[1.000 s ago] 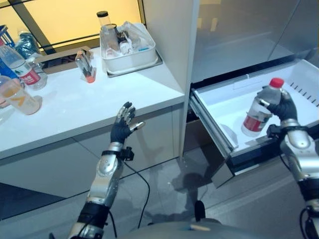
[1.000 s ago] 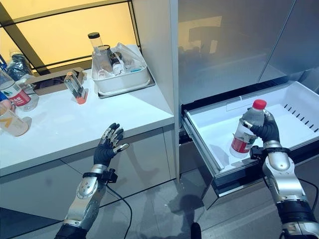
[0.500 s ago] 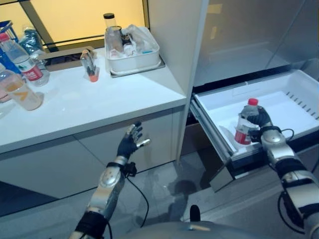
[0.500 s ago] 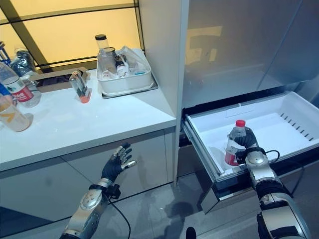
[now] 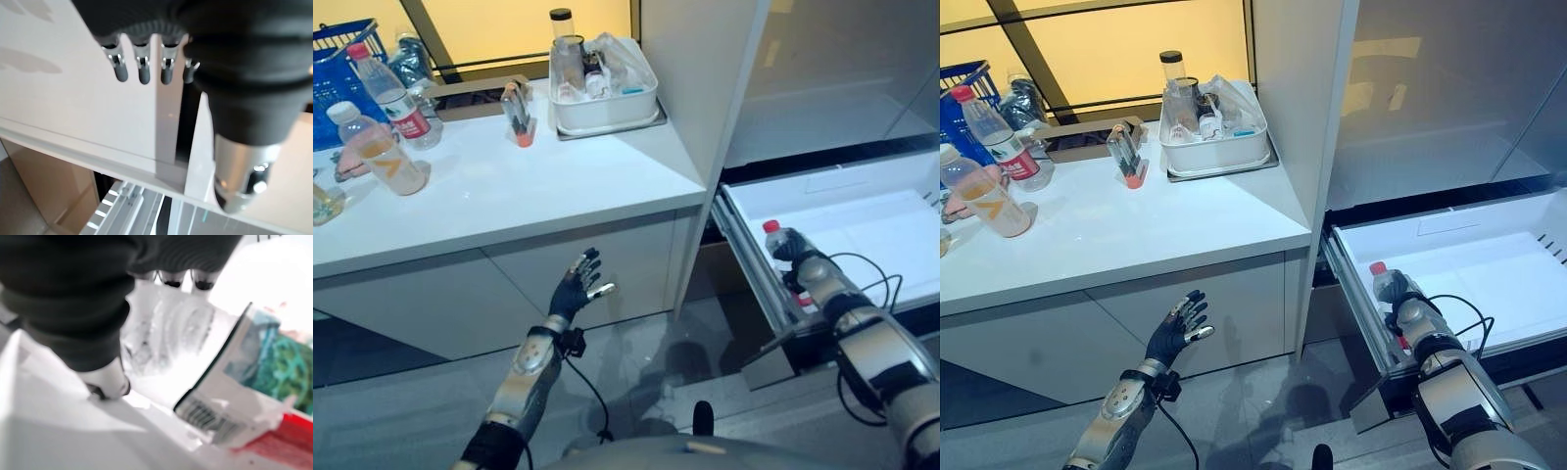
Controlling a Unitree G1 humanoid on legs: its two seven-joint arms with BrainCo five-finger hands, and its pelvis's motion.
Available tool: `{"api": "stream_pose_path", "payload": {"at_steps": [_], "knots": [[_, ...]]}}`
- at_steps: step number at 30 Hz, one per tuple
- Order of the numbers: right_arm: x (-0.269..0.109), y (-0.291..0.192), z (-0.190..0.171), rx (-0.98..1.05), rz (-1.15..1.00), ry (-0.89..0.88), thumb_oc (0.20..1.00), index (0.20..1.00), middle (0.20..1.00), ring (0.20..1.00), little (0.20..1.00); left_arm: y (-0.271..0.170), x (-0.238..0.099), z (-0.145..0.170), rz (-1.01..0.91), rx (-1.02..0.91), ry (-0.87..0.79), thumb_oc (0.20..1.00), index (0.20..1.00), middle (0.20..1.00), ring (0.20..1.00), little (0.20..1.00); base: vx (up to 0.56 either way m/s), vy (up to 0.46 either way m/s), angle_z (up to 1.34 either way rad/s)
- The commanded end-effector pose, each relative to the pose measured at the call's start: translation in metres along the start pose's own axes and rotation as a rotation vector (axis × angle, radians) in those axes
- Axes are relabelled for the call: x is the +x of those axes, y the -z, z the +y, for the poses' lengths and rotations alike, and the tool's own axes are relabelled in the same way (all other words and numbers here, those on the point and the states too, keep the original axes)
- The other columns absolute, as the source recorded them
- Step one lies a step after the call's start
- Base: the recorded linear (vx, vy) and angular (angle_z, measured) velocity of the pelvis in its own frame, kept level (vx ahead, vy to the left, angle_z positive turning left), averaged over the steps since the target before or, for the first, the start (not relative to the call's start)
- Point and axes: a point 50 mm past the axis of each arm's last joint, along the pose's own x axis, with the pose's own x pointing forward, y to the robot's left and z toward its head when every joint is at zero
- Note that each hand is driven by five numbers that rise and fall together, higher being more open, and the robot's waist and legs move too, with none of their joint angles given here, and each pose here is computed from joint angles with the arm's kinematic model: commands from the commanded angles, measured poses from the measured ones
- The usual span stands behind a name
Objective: Take the drinks into the refrigerator
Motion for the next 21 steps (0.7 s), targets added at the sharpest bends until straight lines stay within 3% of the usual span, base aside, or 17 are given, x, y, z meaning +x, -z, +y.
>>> {"api": "stream_pose_path", "payload": {"at_steps": [1,9,11,13,16,20,21], "knots": [[-0.009,-0.008,0.061,-0.196,-0.002,-0.236,0.2,0.2,0.2,0.2,0.2,-0.037,0.016,-0.004,-0.163,0.033,0.045,1.0,1.0,1.0,1.0,1.0,0.0,-0.002,0.14],[-0.018,-0.012,0.092,-0.203,-0.032,-0.295,0.2,0.2,0.2,0.2,0.2,-0.036,0.017,0.0,-0.166,0.034,0.002,1.0,1.0,1.0,1.0,1.0,0.01,0.003,0.06],[-0.019,-0.013,0.095,-0.251,-0.041,-0.308,0.2,0.2,0.2,0.2,0.2,-0.036,0.017,-0.001,-0.164,0.034,0.001,1.0,1.0,1.0,1.0,1.0,0.0,0.0,0.0],[-0.022,-0.019,0.105,-0.505,-0.084,-0.369,0.2,0.2,0.2,0.2,0.2,-0.036,0.017,-0.001,-0.166,0.041,0.002,1.0,1.0,1.0,1.0,1.0,0.0,0.0,0.0],[-0.024,-0.031,0.113,-0.681,-0.149,-0.419,0.2,0.2,0.2,0.2,0.2,-0.037,0.017,-0.001,-0.165,0.048,0.006,1.0,1.0,1.0,1.0,1.0,0.0,0.0,0.0],[-0.027,-0.04,0.115,-0.694,-0.21,-0.432,0.2,0.2,0.2,0.2,0.2,-0.034,0.016,0.003,-0.156,0.055,-0.006,1.0,1.0,1.0,1.0,1.0,-0.01,-0.006,0.01],[-0.023,-0.043,0.101,-0.653,-0.247,-0.369,0.2,0.2,0.2,0.2,0.2,-0.036,0.015,0.007,-0.164,0.061,-0.025,1.0,1.0,1.0,1.0,1.0,-0.05,-0.013,0.01]]}}
